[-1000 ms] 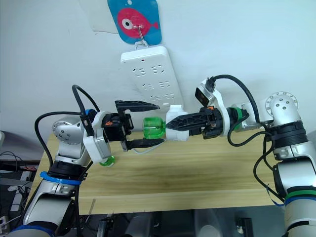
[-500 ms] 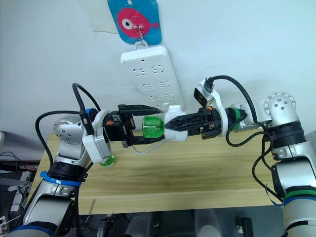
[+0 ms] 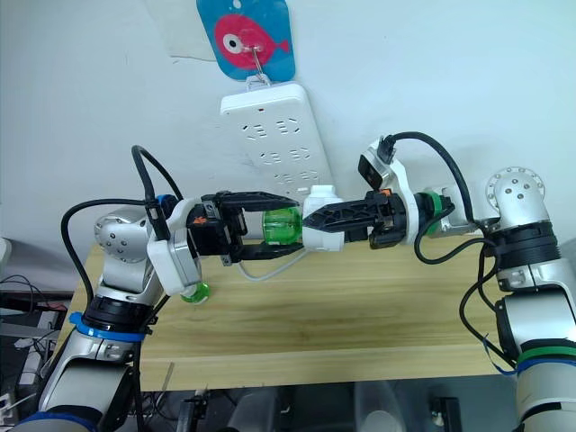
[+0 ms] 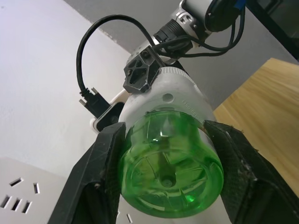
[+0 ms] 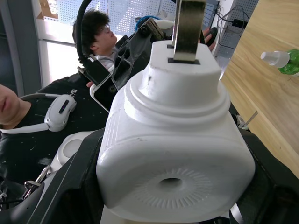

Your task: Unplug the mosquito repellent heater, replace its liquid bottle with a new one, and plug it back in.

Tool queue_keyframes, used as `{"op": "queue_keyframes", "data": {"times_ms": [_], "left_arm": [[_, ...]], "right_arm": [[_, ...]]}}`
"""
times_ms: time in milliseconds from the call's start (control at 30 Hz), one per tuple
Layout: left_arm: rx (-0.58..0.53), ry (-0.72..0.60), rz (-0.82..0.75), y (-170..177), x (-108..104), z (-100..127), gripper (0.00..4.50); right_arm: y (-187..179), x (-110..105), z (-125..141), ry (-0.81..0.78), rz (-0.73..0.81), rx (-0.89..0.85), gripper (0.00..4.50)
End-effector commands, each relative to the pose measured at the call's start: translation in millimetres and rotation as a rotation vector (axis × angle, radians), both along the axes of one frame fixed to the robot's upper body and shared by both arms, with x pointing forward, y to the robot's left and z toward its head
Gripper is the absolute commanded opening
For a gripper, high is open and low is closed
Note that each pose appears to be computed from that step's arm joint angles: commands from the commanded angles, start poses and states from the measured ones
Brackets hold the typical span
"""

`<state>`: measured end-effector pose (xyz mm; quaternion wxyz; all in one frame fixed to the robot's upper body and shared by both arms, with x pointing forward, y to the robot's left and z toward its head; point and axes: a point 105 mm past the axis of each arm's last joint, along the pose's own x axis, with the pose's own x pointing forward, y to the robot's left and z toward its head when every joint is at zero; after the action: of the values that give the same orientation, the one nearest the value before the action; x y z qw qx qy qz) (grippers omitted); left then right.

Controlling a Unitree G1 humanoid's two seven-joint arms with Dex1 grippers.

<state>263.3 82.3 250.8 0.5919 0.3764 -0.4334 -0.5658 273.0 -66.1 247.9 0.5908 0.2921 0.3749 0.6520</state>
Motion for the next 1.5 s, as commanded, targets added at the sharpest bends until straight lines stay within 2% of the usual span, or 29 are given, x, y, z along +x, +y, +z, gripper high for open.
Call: {"op": "queue_keyframes", "data": {"times_ms": [33, 133, 267, 533, 733, 1100, 1300, 1500], "left_arm": [[-0.083, 0.047, -0.026, -2, -7, 19, 2.31], [-0.108, 0.189, -0.024, -1, -6, 25, 2.31], [-0.126, 0.307, -0.026, -2, -7, 30, 2.31], [-0.111, 0.617, -0.069, -2, -18, 31, 2.31], [-0.132, 0.815, -0.082, -1, -23, 34, 2.31], [-0.112, 1.295, -0.128, 7, -31, 24, 2.31], [-0.134, 1.403, -0.145, 9, -34, 26, 2.31], [-0.134, 1.406, -0.130, 10, -35, 25, 2.31]], "right_arm": [[1, -5, 3, -0.018, 0.018, 0.014, 3.20], [0, -9, -1, -0.036, 0.019, -0.002, 3.20], [1, -16, -4, -0.071, 0.032, -0.025, 3.20], [1, -36, -15, -0.164, 0.060, -0.118, 3.20], [1, -38, -17, -0.193, 0.058, -0.150, 3.20], [1, -39, -18, -0.210, 0.055, -0.181, 3.20], [1, -41, -19, -0.218, 0.058, -0.186, 3.20], [1, -41, -18, -0.221, 0.057, -0.182, 3.20]]}}
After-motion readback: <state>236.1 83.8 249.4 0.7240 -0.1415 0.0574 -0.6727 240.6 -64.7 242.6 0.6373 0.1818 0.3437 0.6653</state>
